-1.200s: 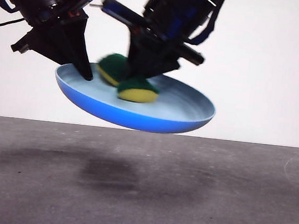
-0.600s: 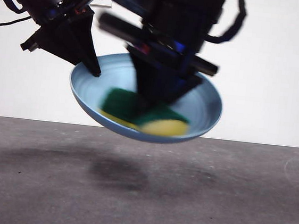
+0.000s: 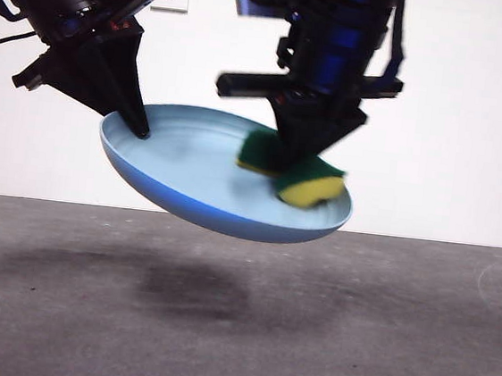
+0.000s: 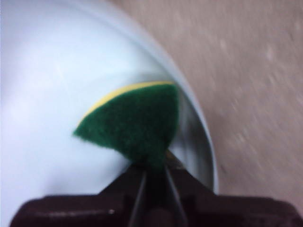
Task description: Pick up the plate,pick up the cloth,clean the plate with the cloth
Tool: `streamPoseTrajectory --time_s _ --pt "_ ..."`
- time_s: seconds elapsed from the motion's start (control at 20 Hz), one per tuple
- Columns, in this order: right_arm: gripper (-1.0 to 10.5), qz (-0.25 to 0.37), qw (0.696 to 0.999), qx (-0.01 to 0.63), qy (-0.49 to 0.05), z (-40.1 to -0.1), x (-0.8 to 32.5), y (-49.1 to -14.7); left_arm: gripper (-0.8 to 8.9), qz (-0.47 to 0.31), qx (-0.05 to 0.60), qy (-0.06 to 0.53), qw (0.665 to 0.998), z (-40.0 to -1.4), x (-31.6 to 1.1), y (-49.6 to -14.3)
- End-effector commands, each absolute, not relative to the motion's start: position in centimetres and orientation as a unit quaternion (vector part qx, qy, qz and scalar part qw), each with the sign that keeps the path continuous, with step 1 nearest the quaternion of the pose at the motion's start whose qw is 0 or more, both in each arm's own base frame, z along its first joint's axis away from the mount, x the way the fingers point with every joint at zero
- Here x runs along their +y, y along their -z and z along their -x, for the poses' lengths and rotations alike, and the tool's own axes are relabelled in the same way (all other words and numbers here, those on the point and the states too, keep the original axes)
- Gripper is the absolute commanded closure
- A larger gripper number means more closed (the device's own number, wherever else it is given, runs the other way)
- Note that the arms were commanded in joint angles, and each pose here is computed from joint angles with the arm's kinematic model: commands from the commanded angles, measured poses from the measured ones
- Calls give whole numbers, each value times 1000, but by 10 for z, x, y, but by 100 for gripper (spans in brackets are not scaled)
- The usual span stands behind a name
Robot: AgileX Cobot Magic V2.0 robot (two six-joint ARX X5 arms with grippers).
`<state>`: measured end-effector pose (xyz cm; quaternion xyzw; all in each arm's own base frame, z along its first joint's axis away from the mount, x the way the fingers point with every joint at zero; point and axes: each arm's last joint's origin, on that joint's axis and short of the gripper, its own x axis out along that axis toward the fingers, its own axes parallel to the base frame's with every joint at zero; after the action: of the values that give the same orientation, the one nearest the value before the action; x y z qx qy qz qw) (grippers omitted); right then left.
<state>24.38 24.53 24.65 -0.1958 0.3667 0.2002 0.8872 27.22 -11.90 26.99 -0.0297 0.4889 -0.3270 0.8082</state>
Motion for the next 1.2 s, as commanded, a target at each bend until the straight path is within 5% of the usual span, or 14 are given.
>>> streamPoseTrajectory --time_s 0.05,0.25,0.65,1.2 --pt "963 147 880 361 -270 -247 255 -242 822 38 481 368 794 -270 -123 -272" --pt "963 110 854 364 -354 -243 263 -244 822 30 472 361 804 -272 -123 -272" --pt "963 122 847 380 -353 -222 247 -268 822 -75 442 195 872 -289 -107 -267" --pt "963 141 888 339 -277 -174 185 -334 822 -77 518 142 840 -339 -99 -183"
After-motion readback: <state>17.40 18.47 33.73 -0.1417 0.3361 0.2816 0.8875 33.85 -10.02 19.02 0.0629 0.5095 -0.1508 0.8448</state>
